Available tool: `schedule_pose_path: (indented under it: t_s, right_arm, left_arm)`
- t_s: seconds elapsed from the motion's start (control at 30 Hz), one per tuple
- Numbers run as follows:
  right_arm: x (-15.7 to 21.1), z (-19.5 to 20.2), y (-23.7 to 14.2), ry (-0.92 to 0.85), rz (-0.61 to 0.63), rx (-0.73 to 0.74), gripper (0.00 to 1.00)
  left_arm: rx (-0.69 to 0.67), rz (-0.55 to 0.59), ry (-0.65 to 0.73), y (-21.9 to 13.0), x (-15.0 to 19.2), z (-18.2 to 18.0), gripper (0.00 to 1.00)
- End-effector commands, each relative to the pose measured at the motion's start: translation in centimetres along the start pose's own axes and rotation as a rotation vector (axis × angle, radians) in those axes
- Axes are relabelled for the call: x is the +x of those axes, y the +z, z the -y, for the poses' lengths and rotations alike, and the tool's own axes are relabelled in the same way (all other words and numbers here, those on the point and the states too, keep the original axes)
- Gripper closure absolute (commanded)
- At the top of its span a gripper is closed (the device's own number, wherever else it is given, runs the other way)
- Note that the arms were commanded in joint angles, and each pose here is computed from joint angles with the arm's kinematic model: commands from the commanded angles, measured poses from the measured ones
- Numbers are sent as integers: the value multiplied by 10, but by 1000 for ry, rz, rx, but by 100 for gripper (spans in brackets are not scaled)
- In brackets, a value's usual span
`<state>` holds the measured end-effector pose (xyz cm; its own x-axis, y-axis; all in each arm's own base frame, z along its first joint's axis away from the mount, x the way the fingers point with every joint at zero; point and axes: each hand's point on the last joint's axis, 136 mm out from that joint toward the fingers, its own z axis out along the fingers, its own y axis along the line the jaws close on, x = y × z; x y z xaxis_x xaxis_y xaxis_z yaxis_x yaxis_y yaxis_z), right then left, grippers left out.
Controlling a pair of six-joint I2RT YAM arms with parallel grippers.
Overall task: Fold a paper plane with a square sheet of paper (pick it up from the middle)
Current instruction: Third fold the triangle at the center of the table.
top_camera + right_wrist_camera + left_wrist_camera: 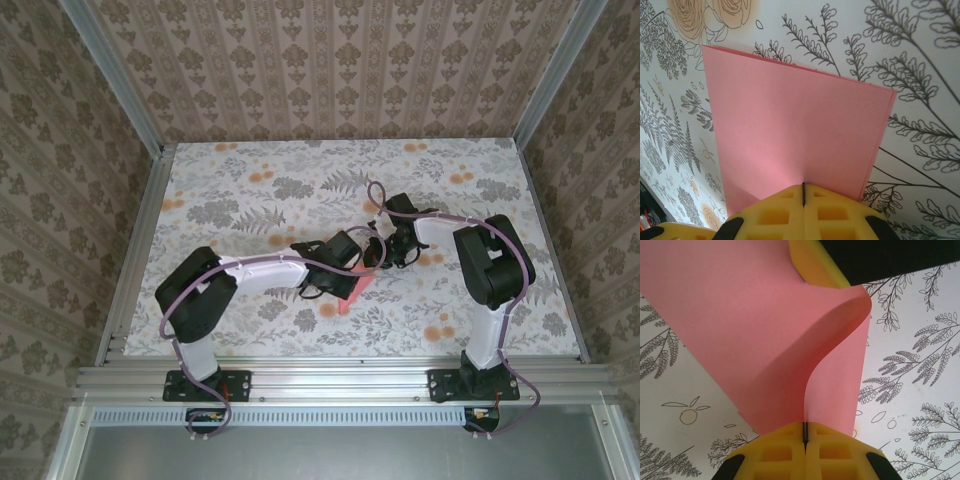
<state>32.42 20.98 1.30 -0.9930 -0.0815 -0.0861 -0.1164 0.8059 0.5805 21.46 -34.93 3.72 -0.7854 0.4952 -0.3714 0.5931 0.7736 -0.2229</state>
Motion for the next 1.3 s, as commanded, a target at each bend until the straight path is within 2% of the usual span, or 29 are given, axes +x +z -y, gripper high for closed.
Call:
schedule_pose_path:
  t_s: [0.0, 0.97, 1.27]
  right_arm:
    - [17, 8, 9, 38, -75, 39, 94]
    - [20, 11, 11, 46, -82, 53, 93]
    - [14, 4, 4, 35, -59, 46, 89]
  left_arm:
    - [2, 1, 24, 4, -5, 0, 98]
    - [-36, -29, 4, 15, 6, -12, 98]
    - [-42, -52, -1, 21, 12, -14, 98]
